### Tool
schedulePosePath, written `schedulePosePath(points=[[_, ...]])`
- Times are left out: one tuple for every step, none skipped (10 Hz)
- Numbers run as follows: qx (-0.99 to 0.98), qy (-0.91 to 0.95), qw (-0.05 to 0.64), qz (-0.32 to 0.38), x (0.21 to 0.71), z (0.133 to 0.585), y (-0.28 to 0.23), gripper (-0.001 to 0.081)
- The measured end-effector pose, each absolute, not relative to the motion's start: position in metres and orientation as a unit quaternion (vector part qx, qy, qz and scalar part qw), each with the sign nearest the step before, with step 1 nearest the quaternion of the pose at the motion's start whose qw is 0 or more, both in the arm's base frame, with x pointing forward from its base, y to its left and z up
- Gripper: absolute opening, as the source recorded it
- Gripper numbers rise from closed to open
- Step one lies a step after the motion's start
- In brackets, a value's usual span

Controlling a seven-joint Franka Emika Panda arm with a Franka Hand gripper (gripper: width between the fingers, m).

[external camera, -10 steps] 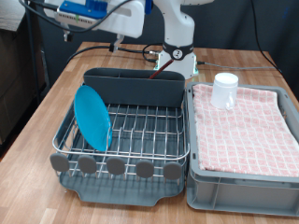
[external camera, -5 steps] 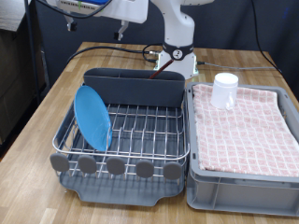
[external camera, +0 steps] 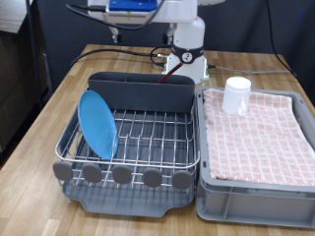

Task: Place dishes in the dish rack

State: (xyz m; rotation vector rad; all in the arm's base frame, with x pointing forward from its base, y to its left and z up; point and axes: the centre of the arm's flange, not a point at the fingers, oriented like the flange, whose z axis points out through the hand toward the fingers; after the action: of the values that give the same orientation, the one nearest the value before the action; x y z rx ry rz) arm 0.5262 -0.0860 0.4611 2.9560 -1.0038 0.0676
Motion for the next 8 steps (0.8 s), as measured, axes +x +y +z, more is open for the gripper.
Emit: schedulePosePath(points=[[0.945, -0.327, 0.005, 0.026, 0.525, 0.460, -0.069, 0.0803], [0.943, -0.330, 0.001, 0.033, 0.524, 0.459, -0.051, 0.0803], [0.941, -0.337, -0.006, 0.041, 0.519, 0.459, -0.045, 0.0803], [0.941, -0.337, -0.004, 0.038, 0.519, 0.458, -0.046, 0.0803], [0.942, -0.333, 0.001, 0.033, 0.518, 0.457, -0.044, 0.0803], [0.945, -0.325, 0.004, 0.026, 0.518, 0.457, -0.036, 0.0803], [0.949, -0.315, 0.008, 0.015, 0.516, 0.458, -0.020, 0.0803], [0.951, -0.310, 0.011, 0.004, 0.514, 0.459, -0.001, 0.0803]])
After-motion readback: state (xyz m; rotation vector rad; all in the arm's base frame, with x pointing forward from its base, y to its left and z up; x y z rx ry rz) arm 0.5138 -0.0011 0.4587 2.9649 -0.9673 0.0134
